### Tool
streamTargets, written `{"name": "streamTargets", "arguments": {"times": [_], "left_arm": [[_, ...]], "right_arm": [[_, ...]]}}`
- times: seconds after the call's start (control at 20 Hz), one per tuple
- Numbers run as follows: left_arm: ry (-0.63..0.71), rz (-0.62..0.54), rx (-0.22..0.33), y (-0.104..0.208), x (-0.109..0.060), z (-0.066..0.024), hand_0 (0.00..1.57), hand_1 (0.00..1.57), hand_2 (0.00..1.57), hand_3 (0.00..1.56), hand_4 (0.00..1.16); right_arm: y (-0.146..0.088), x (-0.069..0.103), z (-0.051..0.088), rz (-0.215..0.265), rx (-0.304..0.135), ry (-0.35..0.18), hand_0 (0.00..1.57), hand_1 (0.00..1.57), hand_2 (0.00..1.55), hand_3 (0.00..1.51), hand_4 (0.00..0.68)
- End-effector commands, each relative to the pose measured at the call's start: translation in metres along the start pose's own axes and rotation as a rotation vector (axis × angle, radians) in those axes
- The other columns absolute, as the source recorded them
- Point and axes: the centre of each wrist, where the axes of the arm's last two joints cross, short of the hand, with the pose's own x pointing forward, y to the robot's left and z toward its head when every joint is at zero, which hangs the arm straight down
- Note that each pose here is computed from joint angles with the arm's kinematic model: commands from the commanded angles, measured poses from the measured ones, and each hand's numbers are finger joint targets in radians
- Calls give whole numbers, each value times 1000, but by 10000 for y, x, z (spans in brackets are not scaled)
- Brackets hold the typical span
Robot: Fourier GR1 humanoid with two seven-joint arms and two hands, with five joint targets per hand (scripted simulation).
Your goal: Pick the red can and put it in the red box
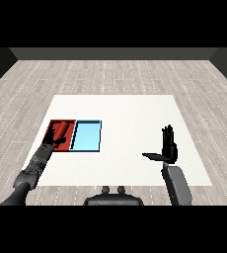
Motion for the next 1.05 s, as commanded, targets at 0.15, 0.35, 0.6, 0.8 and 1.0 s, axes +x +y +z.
{"name": "streamTargets", "arguments": {"times": [0.15,0.35,0.6,0.8,1.0], "left_arm": [[101,-114,-73,146,32,-53,0,0,0,0,0],[122,-12,-12,150,80,-61,0,0,0,0,0],[-194,395,165,190,411,-85,0,0,0,0,0],[-488,646,186,108,576,-28,0,0,0,0,0],[-756,757,128,27,870,82,0,0,0,0,0]], "right_arm": [[99,-26,-10,-20,-5,-18,0,0,0,0,0],[8,40,32,-15,16,-29,0,0,0,0,0],[29,93,-71,-42,34,-39,0,0,0,0,0],[-80,103,-7,-53,50,-37,0,0,0,0,0],[20,55,28,-59,71,-33,0,0,0,0,0]]}}
